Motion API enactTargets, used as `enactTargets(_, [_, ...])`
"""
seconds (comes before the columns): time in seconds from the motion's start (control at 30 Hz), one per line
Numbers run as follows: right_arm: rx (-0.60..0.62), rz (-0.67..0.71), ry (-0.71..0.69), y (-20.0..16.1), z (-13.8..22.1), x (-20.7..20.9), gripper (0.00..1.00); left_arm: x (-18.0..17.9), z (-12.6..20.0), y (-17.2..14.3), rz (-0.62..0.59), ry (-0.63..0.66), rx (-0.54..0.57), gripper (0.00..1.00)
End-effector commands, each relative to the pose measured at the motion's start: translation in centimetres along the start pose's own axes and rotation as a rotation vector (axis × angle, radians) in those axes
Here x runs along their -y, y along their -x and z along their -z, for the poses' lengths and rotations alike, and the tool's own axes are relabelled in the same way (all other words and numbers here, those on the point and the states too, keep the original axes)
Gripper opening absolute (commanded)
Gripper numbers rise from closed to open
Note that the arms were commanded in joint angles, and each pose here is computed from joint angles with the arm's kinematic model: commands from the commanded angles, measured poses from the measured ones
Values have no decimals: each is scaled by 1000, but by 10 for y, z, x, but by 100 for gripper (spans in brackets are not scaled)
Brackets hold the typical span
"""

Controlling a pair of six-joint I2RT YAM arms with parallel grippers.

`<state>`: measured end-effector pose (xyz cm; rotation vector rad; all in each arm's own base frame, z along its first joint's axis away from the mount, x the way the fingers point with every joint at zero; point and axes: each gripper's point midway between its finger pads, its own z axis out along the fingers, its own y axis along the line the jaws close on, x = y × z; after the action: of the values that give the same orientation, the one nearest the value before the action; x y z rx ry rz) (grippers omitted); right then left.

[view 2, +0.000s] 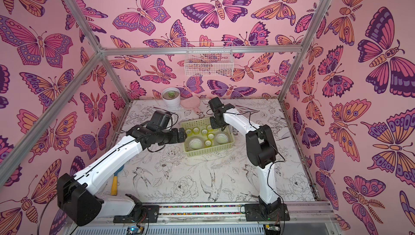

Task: Put the transparent tape into the storage box
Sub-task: Place the tape in the storage box.

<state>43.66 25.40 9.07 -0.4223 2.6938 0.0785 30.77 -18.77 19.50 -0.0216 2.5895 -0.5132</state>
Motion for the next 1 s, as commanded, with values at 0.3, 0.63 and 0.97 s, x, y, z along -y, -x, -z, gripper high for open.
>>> enactTargets(0.3, [-84, -13, 81, -13, -36, -18, 8, -2, 2, 10, -6, -7, 14, 100])
enactTargets(0.63, [-103, -70, 9, -18, -43, 15, 8, -4, 1, 10, 2, -3, 11, 100])
enactTargets(0.97, [-104, -50, -9, -18, -43, 19, 8, -6, 1, 9, 6, -2, 10, 100])
